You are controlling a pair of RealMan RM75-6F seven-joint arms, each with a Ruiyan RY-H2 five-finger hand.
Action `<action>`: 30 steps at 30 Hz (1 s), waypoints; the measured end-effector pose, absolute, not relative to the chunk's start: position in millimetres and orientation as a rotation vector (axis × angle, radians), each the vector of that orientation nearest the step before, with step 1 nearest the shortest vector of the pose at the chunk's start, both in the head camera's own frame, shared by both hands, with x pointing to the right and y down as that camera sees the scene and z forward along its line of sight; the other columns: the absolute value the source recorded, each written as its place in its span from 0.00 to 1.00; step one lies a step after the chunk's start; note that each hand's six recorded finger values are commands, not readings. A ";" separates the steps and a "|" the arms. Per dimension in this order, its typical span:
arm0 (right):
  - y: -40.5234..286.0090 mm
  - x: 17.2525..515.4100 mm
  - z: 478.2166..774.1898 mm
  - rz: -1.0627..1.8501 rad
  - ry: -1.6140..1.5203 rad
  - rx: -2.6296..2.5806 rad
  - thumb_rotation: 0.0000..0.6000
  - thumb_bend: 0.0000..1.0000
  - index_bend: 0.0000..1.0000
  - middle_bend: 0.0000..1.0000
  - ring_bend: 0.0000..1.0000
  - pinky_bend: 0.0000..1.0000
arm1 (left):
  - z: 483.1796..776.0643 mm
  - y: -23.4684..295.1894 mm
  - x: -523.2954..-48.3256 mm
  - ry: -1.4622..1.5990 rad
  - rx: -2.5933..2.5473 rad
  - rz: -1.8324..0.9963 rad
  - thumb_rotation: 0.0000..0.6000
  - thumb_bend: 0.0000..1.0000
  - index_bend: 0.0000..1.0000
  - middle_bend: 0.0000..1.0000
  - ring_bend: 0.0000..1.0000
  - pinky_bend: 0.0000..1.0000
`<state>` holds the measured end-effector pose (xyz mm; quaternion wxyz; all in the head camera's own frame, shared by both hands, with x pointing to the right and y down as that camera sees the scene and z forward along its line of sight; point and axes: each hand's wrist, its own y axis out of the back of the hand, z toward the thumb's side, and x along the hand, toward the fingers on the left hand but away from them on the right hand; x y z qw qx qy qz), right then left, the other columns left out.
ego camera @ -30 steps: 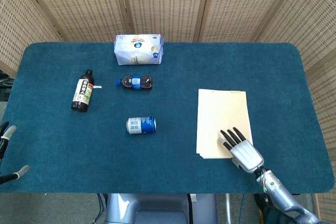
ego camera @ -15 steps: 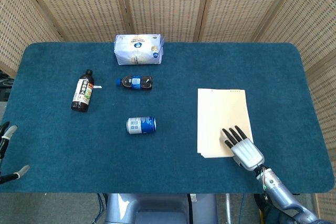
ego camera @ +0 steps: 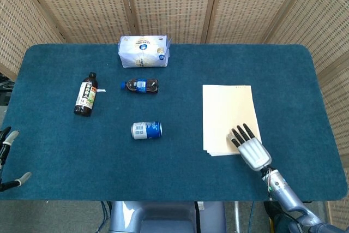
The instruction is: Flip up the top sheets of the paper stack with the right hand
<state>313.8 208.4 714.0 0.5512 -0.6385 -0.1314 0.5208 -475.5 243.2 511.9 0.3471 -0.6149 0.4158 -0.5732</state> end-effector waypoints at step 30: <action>114.9 274.2 727.2 1.244 -0.495 -1.355 1.00 0.52 0.24 0.07 0.01 0.14 | 520.0 237.7 -476.7 1.072 -1.589 -1.527 1.00 0.00 0.00 0.00 0.00 0.00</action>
